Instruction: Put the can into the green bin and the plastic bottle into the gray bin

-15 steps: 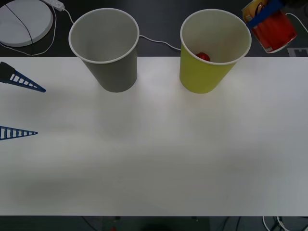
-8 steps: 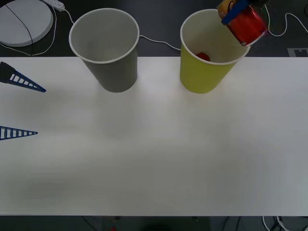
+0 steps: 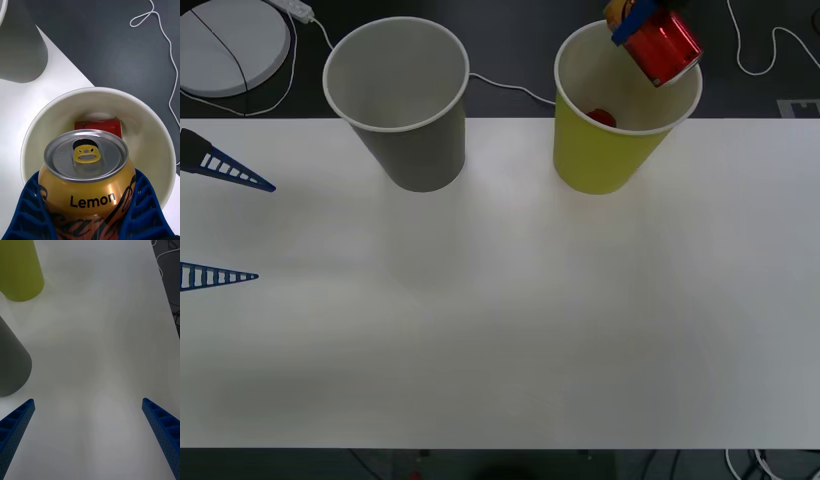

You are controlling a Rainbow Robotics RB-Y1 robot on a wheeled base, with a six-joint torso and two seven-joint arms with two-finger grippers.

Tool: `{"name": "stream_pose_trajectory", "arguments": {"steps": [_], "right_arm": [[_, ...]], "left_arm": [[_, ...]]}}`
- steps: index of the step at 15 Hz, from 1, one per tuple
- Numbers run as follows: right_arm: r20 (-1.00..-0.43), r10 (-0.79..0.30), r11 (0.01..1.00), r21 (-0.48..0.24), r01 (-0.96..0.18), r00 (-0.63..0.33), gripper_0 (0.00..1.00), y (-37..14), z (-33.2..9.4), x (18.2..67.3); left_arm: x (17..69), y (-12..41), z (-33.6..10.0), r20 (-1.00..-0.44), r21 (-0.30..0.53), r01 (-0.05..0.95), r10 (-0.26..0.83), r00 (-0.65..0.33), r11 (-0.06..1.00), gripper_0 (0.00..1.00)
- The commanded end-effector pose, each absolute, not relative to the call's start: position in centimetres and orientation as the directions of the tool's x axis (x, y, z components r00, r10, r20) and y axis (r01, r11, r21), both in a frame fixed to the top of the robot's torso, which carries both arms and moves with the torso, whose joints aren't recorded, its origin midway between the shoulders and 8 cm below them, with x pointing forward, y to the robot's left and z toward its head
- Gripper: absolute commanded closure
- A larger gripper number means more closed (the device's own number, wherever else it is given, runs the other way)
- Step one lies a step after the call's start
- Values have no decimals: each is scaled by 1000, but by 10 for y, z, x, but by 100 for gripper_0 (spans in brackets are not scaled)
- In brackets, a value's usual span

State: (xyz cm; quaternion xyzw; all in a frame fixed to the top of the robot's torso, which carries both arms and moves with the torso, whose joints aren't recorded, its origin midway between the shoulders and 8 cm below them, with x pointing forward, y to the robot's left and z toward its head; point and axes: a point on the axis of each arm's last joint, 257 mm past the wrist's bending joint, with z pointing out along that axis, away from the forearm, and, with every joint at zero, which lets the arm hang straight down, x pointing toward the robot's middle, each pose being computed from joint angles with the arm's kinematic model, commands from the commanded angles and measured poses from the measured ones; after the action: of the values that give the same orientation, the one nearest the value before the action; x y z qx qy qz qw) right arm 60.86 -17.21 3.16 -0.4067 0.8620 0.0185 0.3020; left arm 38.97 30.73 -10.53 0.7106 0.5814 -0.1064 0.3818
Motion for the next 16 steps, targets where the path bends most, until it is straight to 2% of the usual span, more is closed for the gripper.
{"name": "stream_pose_trajectory", "arguments": {"steps": [1,5,8,12,16], "right_arm": [[-536,-699,656,-220,-722,-473,0,-171,32,608],[-526,-715,637,-217,-740,-460,0,-176,33,603],[-547,-702,618,-150,-772,-456,0,-188,45,584],[-613,-719,534,-182,-826,-329,0,-213,73,573],[-638,-740,436,-217,-873,-211,0,-238,74,556]], "left_arm": [[390,307,-105,-595,419,907,745,301,-32,0],[390,307,-105,-595,419,907,745,301,-32,0],[390,307,-105,-595,419,907,745,301,-32,0],[390,307,-105,-595,419,907,745,301,-32,0],[390,307,-105,-595,419,907,745,301,-32,0]]}}
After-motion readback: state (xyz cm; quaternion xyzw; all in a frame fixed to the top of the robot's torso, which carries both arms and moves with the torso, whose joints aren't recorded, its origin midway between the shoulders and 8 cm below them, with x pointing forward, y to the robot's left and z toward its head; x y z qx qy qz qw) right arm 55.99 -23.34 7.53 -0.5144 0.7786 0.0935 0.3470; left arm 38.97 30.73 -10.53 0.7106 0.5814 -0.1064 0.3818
